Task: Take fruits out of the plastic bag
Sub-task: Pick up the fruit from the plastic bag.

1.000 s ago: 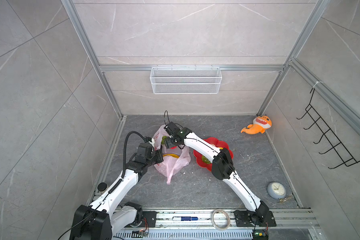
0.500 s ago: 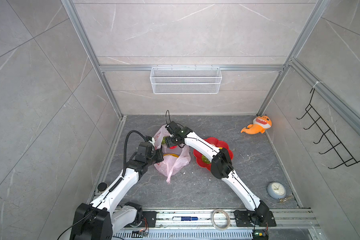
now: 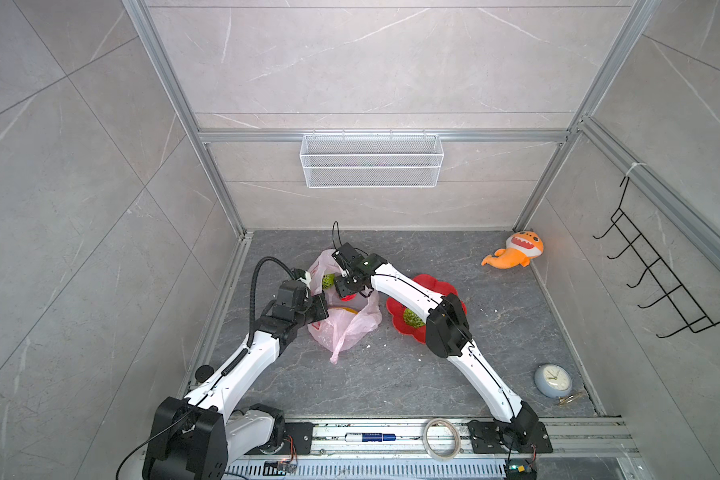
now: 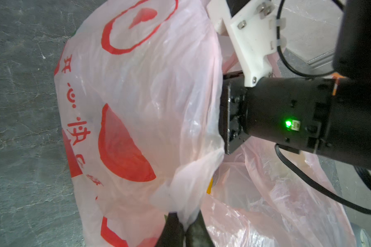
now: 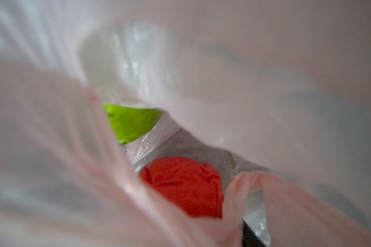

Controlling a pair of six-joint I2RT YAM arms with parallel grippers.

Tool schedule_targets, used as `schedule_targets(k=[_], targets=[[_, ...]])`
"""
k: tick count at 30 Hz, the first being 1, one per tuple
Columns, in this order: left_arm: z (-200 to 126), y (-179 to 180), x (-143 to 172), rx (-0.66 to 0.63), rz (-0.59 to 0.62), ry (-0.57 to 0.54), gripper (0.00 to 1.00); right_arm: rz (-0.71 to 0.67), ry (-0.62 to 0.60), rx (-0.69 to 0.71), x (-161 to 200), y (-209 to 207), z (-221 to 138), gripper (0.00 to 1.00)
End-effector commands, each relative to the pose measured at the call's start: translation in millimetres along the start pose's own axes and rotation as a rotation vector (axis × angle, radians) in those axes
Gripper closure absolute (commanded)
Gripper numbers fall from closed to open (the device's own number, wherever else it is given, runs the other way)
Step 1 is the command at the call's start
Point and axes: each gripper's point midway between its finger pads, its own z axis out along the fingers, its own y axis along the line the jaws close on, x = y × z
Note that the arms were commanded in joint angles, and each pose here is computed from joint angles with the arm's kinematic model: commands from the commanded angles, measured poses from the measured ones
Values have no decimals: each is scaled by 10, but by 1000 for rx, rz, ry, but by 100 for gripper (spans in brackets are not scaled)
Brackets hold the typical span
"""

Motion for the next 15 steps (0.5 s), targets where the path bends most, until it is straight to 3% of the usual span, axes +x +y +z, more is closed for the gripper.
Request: schedule_targets(k=[1, 15], targets=[[-45, -164, -223, 46, 23, -64, 100, -46, -76, -48, -182, 180, -512, 57], [-60, -186, -226, 63, 14, -74, 100, -62, -126, -153, -249, 335, -974, 58]])
